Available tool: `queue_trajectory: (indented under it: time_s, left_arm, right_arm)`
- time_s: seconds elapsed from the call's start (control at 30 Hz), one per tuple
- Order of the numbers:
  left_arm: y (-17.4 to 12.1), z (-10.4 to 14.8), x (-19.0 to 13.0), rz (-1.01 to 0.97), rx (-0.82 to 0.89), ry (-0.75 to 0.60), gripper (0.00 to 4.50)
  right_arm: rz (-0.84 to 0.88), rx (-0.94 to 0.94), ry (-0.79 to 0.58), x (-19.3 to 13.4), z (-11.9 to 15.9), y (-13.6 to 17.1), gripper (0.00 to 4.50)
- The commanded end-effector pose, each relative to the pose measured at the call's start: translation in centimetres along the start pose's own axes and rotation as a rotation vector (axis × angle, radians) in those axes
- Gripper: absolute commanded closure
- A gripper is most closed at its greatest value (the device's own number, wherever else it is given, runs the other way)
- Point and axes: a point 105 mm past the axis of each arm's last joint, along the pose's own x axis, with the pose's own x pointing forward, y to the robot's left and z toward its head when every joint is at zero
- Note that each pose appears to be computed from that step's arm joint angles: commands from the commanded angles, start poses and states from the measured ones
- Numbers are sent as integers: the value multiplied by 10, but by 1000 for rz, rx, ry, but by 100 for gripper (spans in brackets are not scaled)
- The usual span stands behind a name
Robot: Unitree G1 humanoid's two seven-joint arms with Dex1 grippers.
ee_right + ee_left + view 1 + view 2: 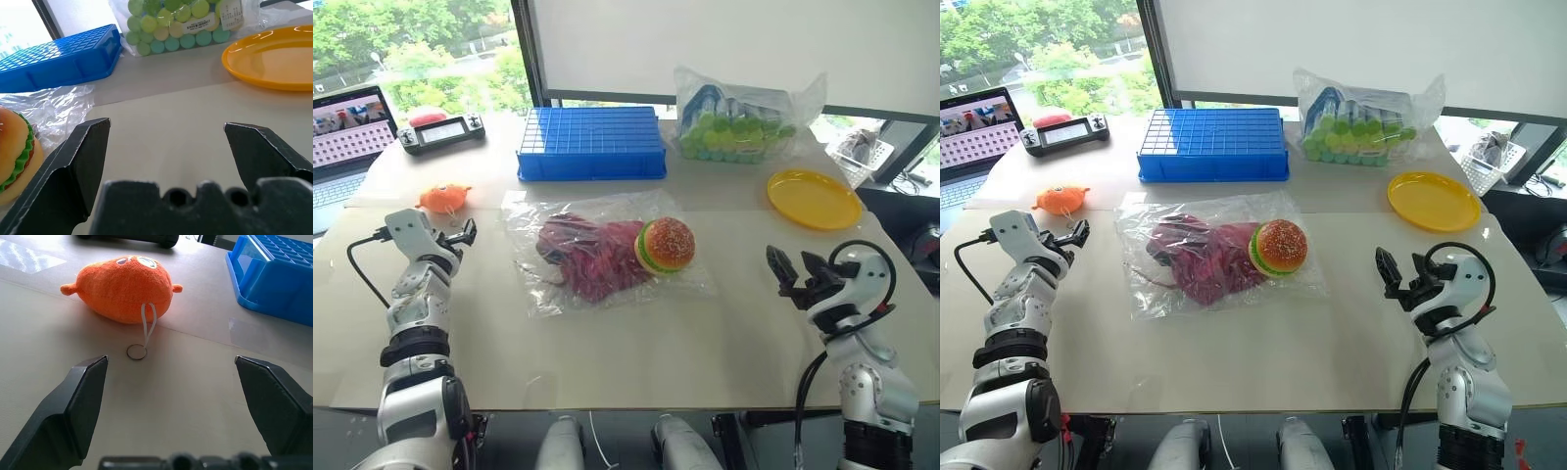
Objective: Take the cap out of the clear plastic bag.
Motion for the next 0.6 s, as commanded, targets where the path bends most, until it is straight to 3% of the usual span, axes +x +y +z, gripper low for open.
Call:
queue_trajectory:
  time_s: [0.03,0.13,0.2,0.33,0.4,0.47,0.53,0.6]
  left_arm:
    - [-4,17,1,-25,30,-71,3]
    - [-27,44,3,-168,49,-156,3]
    - [-55,83,-3,-370,63,-247,3]
    - [-100,115,-26,-659,149,-287,3]
    - [-127,117,-47,-833,213,-258,3]
    - [-156,101,-97,-1163,282,-119,3]
    - [-161,75,-136,-1375,339,86,3]
    - [-157,61,-146,-1412,396,182,3]
  right_arm:
    - [-1,-36,-72,-4,18,-2,0]
    - [24,-59,-70,-3,25,-1,0]
    - [120,-80,-47,0,33,11,0]
    - [261,-96,-6,1,45,27,0]
    - [322,-95,3,0,52,35,0]
    - [448,-92,33,-3,61,53,0]
    - [561,-102,82,-8,64,68,0]
    - [658,-140,136,-11,64,81,0]
